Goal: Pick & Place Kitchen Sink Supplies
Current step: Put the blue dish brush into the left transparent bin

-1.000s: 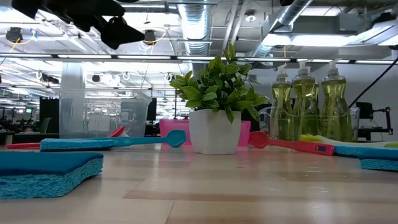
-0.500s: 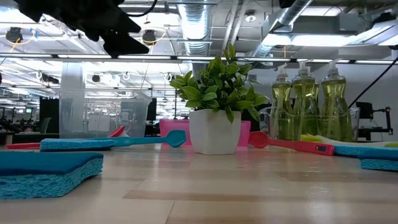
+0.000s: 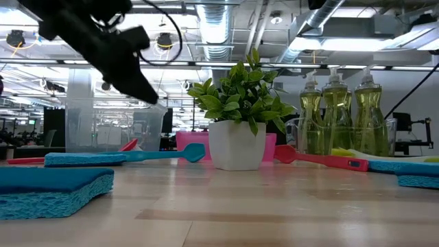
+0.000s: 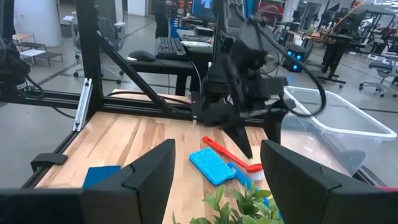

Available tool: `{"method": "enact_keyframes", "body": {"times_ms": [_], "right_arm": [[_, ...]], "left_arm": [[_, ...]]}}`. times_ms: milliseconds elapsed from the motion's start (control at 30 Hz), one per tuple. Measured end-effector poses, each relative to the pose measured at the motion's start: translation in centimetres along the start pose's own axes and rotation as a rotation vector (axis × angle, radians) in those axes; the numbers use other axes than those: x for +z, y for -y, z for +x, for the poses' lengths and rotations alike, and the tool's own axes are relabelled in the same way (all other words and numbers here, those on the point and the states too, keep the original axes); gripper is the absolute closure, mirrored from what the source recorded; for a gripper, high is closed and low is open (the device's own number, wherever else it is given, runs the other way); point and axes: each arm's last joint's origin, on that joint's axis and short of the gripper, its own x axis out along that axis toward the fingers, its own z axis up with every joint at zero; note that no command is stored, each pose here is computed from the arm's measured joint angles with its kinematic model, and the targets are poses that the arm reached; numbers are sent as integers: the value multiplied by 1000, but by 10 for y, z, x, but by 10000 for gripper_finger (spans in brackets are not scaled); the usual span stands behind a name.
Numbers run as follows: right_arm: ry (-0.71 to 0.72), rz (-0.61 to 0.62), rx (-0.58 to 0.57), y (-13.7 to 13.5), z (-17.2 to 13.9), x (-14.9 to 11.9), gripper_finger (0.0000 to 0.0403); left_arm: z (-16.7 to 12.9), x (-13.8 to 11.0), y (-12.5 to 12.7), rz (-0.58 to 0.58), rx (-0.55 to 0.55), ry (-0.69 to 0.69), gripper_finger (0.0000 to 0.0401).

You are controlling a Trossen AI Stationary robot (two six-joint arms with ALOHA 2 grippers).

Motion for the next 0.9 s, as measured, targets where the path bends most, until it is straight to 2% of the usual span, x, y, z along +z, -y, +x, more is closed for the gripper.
{"method": "enact_keyframes", "body": {"times_ms": [233, 433, 633, 900], "right_arm": [[-2, -1, 0, 0, 0, 0, 173], [-4, -2, 0, 0, 0, 0, 173], [-4, -2, 0, 0, 0, 0, 173], [-4, -2, 0, 0, 0, 0, 173]], "left_arm": [[28, -12, -13, 1, 72, -117, 103], [44, -18, -22, -25, 108, -159, 103], [59, -21, -21, -46, 16, -157, 103], [72, -28, -23, -53, 23, -175, 103]]}}
